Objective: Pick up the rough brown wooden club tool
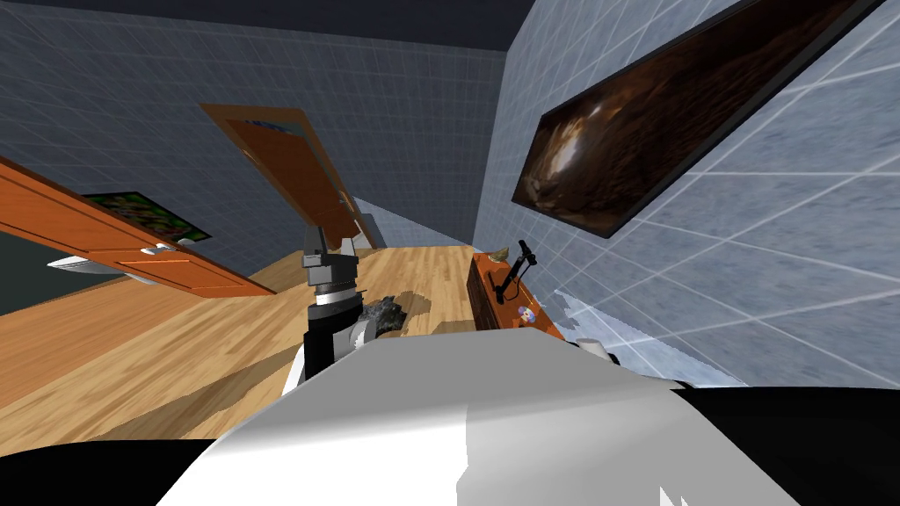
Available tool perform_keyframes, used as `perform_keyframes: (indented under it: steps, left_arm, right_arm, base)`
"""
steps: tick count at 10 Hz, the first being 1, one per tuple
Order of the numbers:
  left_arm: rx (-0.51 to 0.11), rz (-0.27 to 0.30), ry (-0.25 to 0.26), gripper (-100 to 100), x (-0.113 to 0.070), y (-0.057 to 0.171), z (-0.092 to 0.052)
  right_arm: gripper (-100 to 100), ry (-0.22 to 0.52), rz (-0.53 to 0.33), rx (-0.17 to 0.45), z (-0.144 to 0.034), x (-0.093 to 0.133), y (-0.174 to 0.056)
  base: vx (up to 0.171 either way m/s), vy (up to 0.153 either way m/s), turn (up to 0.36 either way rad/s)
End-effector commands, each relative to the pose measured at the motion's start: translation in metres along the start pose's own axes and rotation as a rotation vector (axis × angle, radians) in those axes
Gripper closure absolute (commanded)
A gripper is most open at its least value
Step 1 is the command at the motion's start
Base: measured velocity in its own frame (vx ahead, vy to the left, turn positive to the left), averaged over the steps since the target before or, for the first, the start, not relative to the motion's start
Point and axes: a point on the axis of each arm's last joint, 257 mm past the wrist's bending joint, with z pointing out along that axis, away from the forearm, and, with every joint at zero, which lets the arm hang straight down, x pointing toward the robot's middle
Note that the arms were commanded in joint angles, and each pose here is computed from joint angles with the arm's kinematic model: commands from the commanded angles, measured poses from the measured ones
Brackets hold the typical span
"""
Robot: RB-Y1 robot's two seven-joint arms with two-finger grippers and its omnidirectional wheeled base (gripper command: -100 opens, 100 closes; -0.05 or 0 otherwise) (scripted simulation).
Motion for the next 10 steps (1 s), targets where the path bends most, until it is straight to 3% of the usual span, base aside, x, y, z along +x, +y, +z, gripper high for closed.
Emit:
perform_keyframes:
  steps: [1,2,3,5,6,9,10]
  left_arm:
    - [0.0,0.0,0.0,0,0.0,0.0,0.0]
    - [0.0,0.0,0.0,0,0.0,0.0,0.0]
    - [0.0,0.0,0.0,0,0.0,0.0,0.0]
    - [0.0,0.0,0.0,0,0.0,0.0,0.0]
    - [0.0,0.0,0.0,0,0.0,0.0,0.0]
    - [0.0,0.0,0.0,0,0.0,0.0,0.0]
    - [0.0,0.0,0.0,0,0.0,0.0,0.0]
  right_arm:
    - [-100,0.0,0.0,0.0,0.0,0.0,0.0]
    - [0,-0.001,0.003,0.003,0.0,-0.001,-0.001]
    - [-100,-0.002,-0.001,0.005,0.012,-0.003,-0.011]
    - [-100,0.005,-0.009,0.006,0.013,0.001,-0.011]
    - [-100,-0.003,-0.005,0.006,0.025,-0.005,-0.021]
    - [-100,-0.003,-0.003,0.006,0.024,-0.005,-0.02]
    - [100,-0.003,-0.004,0.006,0.024,-0.005,-0.02]
  base:
    - [0.004,-0.012,0.001]
    - [0.0,0.0,0.0]
    - [0.014,-0.035,-0.031]
    - [0.01,-0.033,-0.005]
    - [0.016,-0.035,-0.027]
    - [0.008,-0.02,-0.004]
    - [0.0,0.0,0.0]
